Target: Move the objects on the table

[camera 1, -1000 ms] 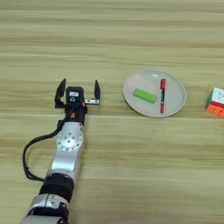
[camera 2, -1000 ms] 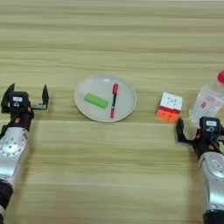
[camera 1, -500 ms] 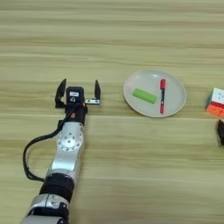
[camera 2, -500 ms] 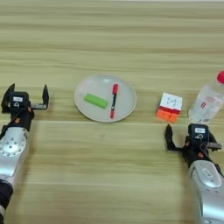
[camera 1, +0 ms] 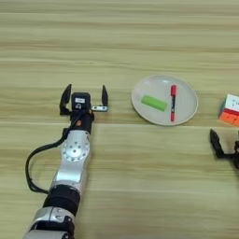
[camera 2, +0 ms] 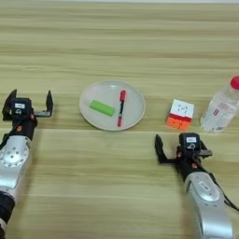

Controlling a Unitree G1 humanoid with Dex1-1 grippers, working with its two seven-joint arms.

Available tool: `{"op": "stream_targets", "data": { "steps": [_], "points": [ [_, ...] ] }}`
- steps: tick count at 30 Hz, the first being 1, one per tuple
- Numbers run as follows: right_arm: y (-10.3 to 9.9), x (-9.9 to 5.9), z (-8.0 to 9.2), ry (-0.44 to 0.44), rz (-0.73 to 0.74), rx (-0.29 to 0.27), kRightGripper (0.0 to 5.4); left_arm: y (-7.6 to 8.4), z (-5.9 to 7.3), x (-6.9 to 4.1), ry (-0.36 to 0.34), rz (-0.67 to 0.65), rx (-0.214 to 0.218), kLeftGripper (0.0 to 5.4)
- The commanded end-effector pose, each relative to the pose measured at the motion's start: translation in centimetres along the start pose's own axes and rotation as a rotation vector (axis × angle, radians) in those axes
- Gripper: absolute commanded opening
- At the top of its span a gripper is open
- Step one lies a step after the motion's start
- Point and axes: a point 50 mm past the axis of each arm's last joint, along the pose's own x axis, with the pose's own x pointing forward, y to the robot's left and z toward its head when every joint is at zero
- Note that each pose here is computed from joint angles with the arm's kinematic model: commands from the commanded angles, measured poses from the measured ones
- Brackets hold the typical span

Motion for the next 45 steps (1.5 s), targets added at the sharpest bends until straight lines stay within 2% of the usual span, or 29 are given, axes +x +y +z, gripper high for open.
{"op": "stream_targets", "data": {
  "steps": [1,20,45],
  "points": [
    [-0.5,0.4,-1.4,0.084,-0.030,0.017,5.37,0.0,-0.1,0.0,0.009,-0.002,0.007,5.40],
    [0.0,3.2,-2.3,0.115,-0.046,0.017,5.37,0.1,0.0,-0.1,0.004,0.000,0.008,5.40],
    [0.0,5.1,-1.5,0.053,-0.070,0.010,5.37,0.0,0.0,-0.2,0.006,-0.003,0.006,5.40]
  ]
}}
